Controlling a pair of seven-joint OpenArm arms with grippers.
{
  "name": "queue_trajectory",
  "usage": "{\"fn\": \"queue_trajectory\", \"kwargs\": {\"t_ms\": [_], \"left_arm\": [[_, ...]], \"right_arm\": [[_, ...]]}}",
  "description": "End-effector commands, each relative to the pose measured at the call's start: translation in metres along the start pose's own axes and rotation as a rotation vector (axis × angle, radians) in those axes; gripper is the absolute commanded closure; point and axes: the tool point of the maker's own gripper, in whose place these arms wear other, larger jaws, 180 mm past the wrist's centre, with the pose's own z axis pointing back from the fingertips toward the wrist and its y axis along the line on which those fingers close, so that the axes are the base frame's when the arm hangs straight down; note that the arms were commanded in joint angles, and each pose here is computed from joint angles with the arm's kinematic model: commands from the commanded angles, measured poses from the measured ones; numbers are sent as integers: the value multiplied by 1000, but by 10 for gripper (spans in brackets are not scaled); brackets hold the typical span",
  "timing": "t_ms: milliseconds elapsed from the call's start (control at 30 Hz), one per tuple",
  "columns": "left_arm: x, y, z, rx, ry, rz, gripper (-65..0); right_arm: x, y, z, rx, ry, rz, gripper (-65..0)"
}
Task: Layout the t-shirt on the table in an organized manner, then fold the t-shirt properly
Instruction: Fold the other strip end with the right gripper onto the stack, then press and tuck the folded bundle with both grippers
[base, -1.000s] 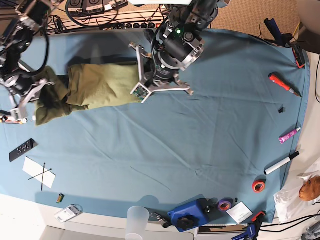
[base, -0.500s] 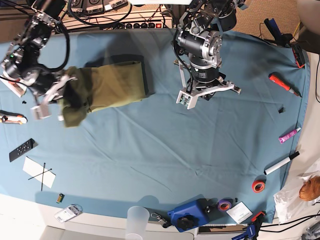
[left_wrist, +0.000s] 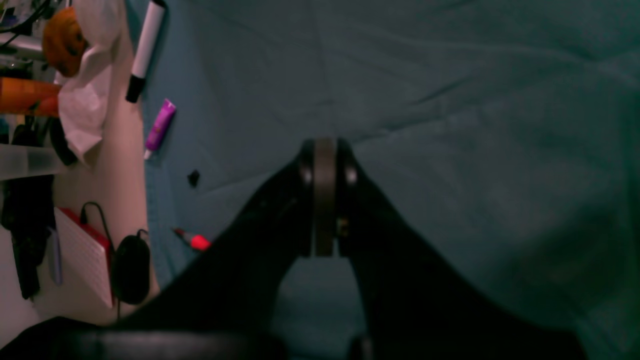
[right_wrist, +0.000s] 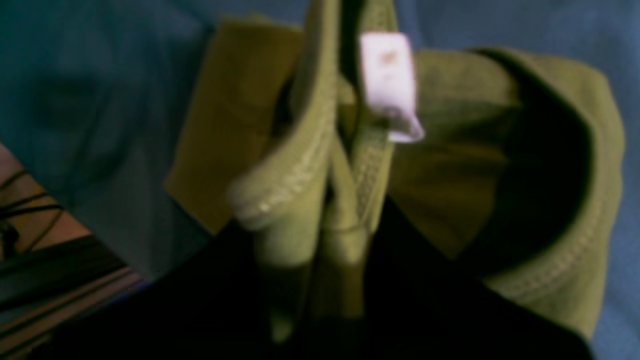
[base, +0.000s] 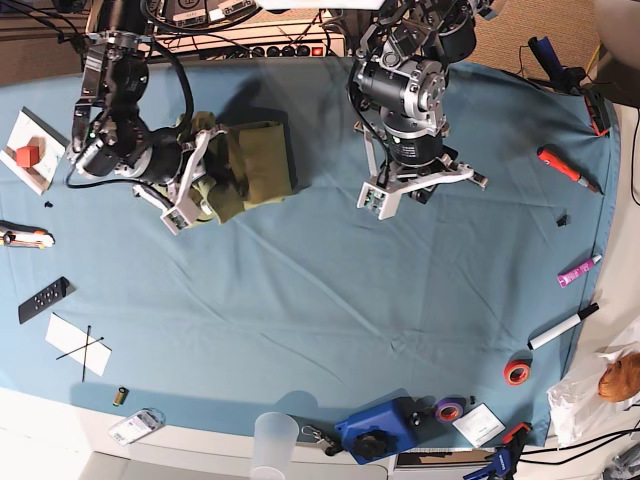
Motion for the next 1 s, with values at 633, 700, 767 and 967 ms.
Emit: {"fn": "queue_trajectory", "kwargs": {"t_ms": [633, 700, 767, 967], "left_arm": [[11, -2, 3, -26, -41, 30, 0], [11, -2, 3, -25, -44, 29, 0], [11, -2, 3, -25, -44, 30, 0], [13, -2, 3, -25, -53, 30, 0]], "right_arm": [[87, 28, 68, -165, -289, 276, -202], [91, 27, 71, -187, -304, 286, -202], [90, 28, 71, -183, -301, 284, -202], [79, 30, 67, -169, -272, 271, -202]]}}
